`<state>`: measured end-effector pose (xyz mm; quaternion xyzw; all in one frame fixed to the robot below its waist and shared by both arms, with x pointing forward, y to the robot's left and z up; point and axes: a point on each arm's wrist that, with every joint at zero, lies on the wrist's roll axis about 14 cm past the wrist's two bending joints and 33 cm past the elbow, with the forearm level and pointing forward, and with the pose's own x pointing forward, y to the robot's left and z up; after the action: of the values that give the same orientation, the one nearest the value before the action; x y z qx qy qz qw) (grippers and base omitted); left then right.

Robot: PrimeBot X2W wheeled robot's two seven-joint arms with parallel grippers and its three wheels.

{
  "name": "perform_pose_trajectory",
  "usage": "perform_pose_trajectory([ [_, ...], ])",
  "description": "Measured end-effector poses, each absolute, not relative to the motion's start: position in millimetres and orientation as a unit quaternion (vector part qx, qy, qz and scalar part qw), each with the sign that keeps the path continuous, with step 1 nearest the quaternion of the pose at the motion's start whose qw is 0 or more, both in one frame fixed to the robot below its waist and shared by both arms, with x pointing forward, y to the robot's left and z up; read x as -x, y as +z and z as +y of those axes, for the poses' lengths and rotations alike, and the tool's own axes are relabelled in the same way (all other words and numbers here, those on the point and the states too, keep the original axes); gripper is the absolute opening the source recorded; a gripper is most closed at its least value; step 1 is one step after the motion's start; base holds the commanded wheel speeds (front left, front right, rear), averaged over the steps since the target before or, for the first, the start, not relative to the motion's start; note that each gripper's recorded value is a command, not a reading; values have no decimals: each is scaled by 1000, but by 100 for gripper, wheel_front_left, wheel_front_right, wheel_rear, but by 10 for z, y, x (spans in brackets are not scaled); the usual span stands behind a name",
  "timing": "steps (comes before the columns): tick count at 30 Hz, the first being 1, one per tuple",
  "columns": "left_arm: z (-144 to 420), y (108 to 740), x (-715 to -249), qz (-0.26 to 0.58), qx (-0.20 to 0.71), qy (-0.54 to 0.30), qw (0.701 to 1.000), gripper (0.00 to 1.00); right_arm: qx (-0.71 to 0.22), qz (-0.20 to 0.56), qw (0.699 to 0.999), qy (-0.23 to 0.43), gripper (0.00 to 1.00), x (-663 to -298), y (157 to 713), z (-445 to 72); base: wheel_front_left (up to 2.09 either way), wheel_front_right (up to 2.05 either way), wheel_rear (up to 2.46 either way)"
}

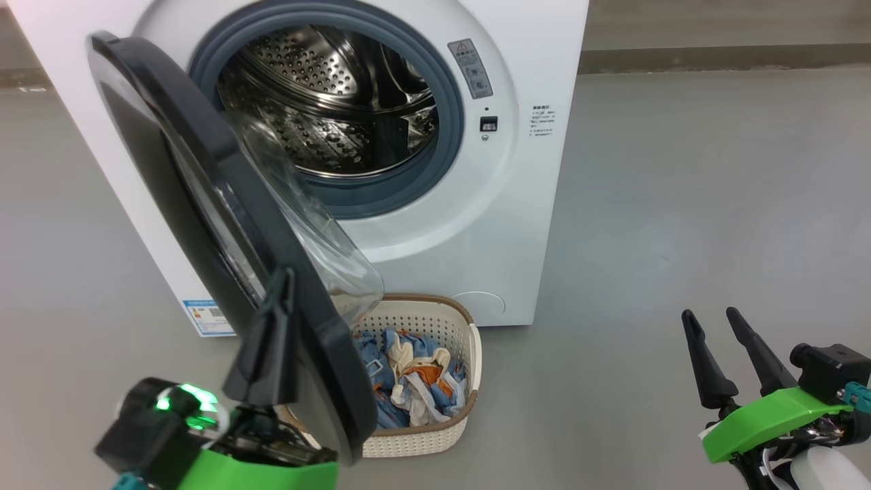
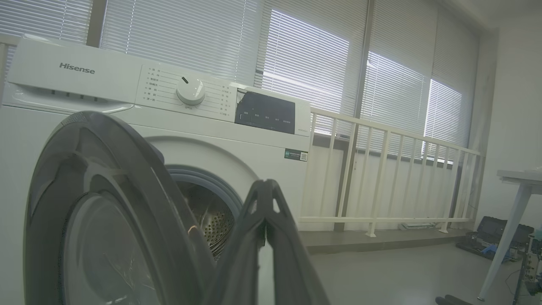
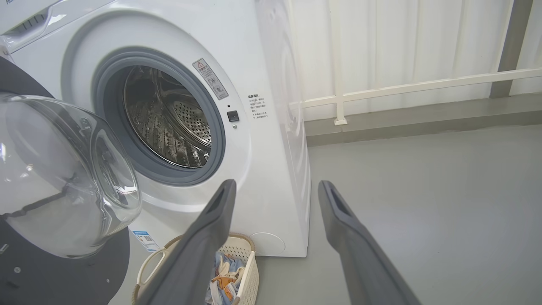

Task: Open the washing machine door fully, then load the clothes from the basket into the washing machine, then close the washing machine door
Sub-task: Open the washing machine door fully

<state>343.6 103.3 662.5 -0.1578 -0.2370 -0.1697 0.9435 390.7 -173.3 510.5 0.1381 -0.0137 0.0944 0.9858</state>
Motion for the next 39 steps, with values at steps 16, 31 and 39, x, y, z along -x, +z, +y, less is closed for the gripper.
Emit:
perform_pose_trajectory([
  [16, 332, 5929, -3489, -83, 200, -260, 941, 0, -147, -2, 985, 85, 100, -3845, 5001, -1751, 0, 0, 0],
  [31, 336, 5229, -3593, 14, 212, -232, 949, 0, -149, 5, 986, 72, 100, -3820, 4945, -1829, 0, 0, 0],
  [39, 471, 5202, -3663, 5, 218, -204, 955, 0, -149, 9, 986, 76, 100, -3839, 4920, -1794, 0, 0, 0],
])
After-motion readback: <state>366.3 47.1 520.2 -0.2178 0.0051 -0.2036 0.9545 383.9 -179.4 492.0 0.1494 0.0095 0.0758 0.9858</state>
